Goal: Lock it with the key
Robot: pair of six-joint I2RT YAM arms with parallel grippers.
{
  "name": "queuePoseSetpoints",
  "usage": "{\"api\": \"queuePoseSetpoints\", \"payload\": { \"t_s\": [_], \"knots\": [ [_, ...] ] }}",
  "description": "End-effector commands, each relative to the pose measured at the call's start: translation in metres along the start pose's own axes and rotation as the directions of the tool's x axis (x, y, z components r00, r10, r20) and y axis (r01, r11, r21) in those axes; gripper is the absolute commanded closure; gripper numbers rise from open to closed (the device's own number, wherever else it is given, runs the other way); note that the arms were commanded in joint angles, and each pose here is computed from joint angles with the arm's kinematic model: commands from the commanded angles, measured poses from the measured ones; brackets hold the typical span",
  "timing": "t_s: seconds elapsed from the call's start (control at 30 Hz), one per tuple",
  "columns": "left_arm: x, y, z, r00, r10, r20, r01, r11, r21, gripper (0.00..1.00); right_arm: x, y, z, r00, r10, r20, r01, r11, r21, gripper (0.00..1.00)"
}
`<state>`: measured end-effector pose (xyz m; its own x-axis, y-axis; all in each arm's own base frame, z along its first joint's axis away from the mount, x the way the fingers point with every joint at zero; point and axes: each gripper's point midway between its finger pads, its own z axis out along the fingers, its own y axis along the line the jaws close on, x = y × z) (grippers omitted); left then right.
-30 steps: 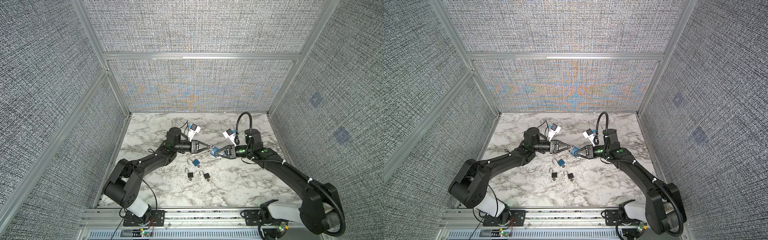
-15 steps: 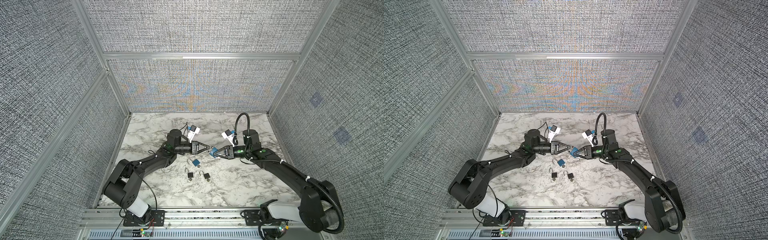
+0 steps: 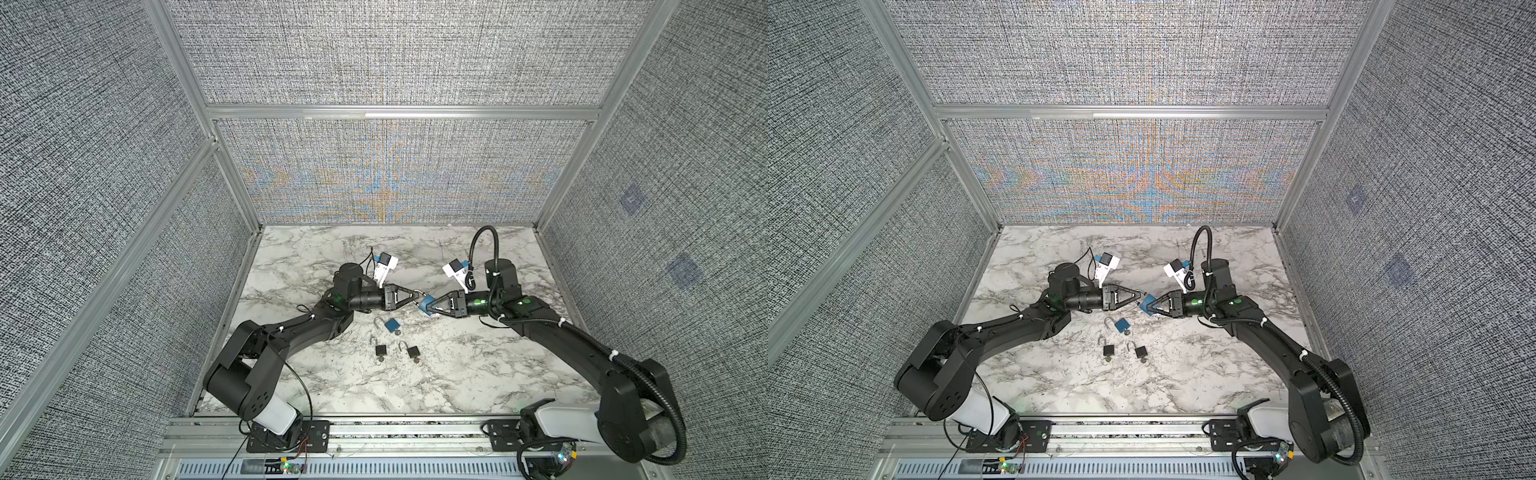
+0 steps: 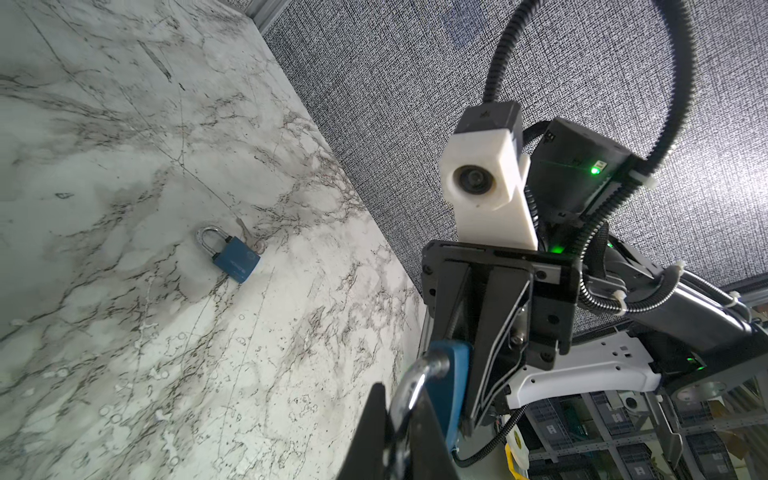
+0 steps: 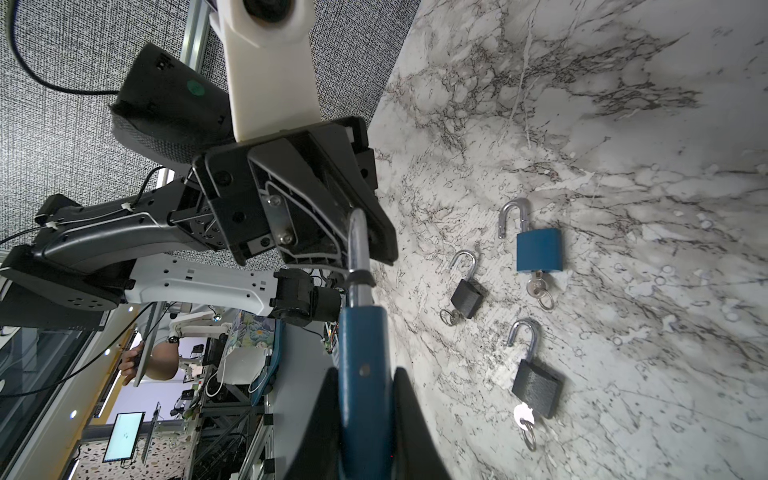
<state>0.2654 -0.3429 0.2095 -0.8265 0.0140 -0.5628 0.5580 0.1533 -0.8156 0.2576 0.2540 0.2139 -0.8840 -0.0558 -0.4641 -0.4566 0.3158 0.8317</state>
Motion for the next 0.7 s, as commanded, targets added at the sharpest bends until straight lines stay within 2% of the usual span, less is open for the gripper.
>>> {"api": "queuePoseSetpoints", "payload": {
  "t_s": [0.0,0.67],
  "knots": [
    [0.021,-0.018,0.005,0.995,0.039,-0.087,-0.031,0.995,0.091,1.0,-0.027,0.017,0.001,0.989,-0.115,0.092,0.119,0.992,-0.036,1.0],
    [0.036,-0.022,0.006,0.996,0.021,-0.089,-0.01,0.993,0.116,1.0,-0.041,0.013,0.006,0.984,-0.125,0.126,0.129,0.991,-0.025,1.0]
  ]
}}
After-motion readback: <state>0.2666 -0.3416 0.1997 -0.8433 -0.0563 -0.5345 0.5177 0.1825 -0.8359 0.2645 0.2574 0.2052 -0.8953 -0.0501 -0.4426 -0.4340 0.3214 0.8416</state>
